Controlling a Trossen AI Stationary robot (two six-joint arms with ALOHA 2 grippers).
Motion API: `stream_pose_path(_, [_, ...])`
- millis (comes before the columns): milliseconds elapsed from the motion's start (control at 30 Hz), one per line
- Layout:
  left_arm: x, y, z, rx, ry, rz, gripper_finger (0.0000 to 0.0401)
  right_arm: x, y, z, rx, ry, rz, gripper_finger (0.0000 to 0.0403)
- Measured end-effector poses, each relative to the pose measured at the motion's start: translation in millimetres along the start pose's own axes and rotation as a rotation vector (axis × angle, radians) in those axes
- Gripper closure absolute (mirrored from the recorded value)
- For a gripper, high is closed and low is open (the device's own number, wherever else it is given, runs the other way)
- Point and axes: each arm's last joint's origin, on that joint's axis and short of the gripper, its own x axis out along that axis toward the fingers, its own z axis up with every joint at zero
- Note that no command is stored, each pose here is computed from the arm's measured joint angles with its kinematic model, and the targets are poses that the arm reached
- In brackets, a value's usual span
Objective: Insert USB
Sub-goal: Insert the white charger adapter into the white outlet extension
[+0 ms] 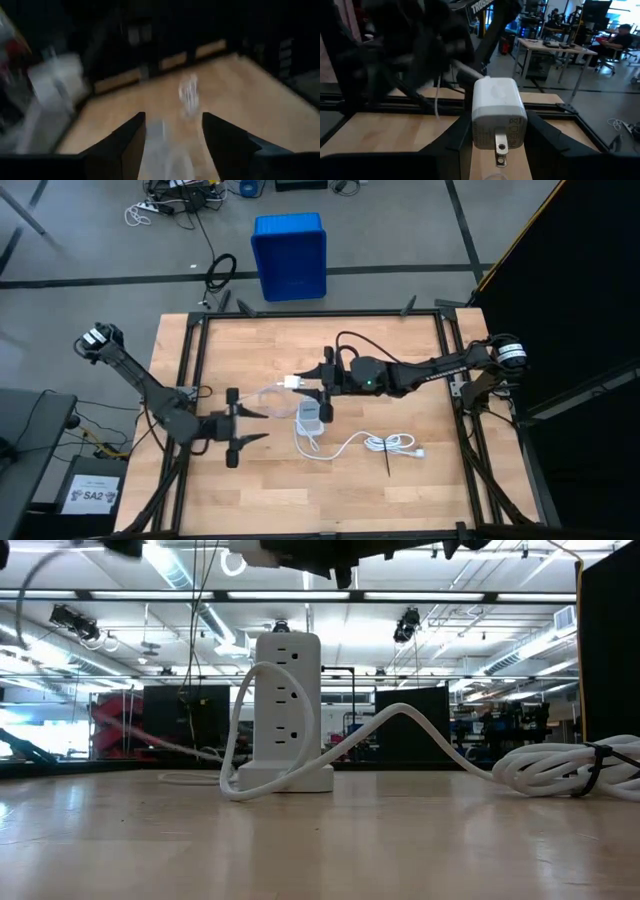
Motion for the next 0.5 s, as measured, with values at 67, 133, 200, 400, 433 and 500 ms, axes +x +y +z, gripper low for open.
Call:
stream_pose_path(67, [1.6, -3.6, -13.6, -0.024, 0.049, -0.019, 0.0219, 0.4, -2.3, -0.6, 0.002, 0.002, -0.007, 0.0296])
stream_pose_path(133, [2.5, -6.5, -22.3, -0.046, 0.065, -0.040, 0.0219, 0.7, -4.7, -0.7, 0.011, 0.002, -0.018, 0.0296])
stream_pose_path(200, [2.0, -9.4, -31.1, -0.060, 0.087, -0.083, 0.0219, 0.9, -6.3, -0.8, 0.015, 0.002, -0.029, 0.0296])
stream_pose_path(400, [0.1, -10.5, -49.3, -0.109, 0.171, -0.080, 0.0219, 1.9, -13.9, -2.0, 0.027, 0.009, -0.050, 0.0296])
stream_pose_path(433, [-0.4, -10.0, -52.3, -0.113, 0.195, -0.066, 0.0219, 2.1, -15.4, -2.5, 0.027, 0.013, -0.059, 0.0296])
stream_pose_path(500, [-0.7, -9.8, -53.7, -0.132, 0.207, -0.057, 0.0219, 2.4, -19.1, -3.6, 0.027, 0.022, -0.075, 0.0296])
